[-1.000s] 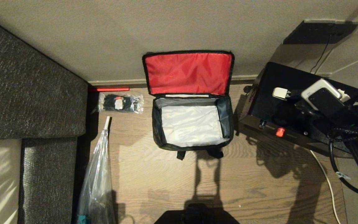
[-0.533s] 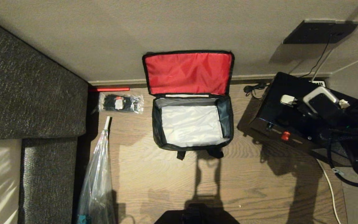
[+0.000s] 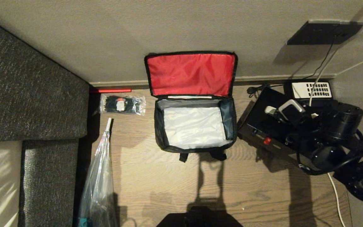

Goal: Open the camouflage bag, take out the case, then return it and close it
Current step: Release the handle

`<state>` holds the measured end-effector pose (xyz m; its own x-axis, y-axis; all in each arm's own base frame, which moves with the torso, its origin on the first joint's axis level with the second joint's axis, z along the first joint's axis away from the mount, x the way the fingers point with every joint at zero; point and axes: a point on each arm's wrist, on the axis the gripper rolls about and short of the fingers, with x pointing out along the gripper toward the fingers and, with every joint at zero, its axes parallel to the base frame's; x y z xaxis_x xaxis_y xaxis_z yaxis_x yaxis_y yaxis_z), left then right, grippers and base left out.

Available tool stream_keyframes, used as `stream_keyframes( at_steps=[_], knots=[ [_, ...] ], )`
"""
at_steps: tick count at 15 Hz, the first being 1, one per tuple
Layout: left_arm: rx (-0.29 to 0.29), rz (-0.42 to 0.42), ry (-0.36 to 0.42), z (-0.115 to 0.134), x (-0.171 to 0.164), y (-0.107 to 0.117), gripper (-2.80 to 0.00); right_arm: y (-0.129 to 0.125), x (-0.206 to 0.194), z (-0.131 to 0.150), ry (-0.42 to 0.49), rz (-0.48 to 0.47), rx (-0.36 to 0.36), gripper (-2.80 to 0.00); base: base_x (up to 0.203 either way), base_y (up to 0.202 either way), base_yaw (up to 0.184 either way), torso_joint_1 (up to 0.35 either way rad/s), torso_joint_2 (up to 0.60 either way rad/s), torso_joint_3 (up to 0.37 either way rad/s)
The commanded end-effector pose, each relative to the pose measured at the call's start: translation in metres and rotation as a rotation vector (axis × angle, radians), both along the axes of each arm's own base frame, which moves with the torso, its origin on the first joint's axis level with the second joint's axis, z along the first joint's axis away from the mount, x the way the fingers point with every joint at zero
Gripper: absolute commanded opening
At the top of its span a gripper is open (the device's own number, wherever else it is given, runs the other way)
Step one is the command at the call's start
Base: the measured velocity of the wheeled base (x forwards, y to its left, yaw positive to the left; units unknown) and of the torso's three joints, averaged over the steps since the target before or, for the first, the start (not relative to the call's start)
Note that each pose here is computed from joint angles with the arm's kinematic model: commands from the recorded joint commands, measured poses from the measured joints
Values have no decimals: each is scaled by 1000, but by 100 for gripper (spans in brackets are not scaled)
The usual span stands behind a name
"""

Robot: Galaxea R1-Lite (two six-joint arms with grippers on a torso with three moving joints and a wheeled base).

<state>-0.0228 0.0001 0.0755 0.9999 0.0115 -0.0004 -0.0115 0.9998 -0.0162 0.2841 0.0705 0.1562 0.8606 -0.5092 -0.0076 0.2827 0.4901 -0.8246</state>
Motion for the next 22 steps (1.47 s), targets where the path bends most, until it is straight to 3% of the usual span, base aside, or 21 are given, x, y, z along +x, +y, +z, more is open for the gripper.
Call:
stream_keyframes(
  at_steps=[1, 11, 12, 18, 22],
  knots=[
    [-1, 1, 1, -1, 0, 0, -280, 9, 27, -31, 66, -6, -10, -280, 0, 0, 0, 0, 0, 0],
    [-1, 1, 1, -1, 0, 0, -280, -6, 63, -58, 69, -76, 17, -280, 0, 0, 0, 0, 0, 0],
    [-1, 1, 1, -1, 0, 0, -280, -9, 63, -57, 74, -79, 16, 0, 0, 0, 0, 0, 0, 0],
    [-1, 2, 1, -1, 0, 0, -280, -12, 47, -61, 161, -57, -4, 0, 0, 0, 0, 0, 0, 0],
    [-1, 1, 1, -1, 0, 0, -280, -18, 3, -28, 153, -38, -1, 0, 0, 0, 0, 0, 0, 0]
  ],
)
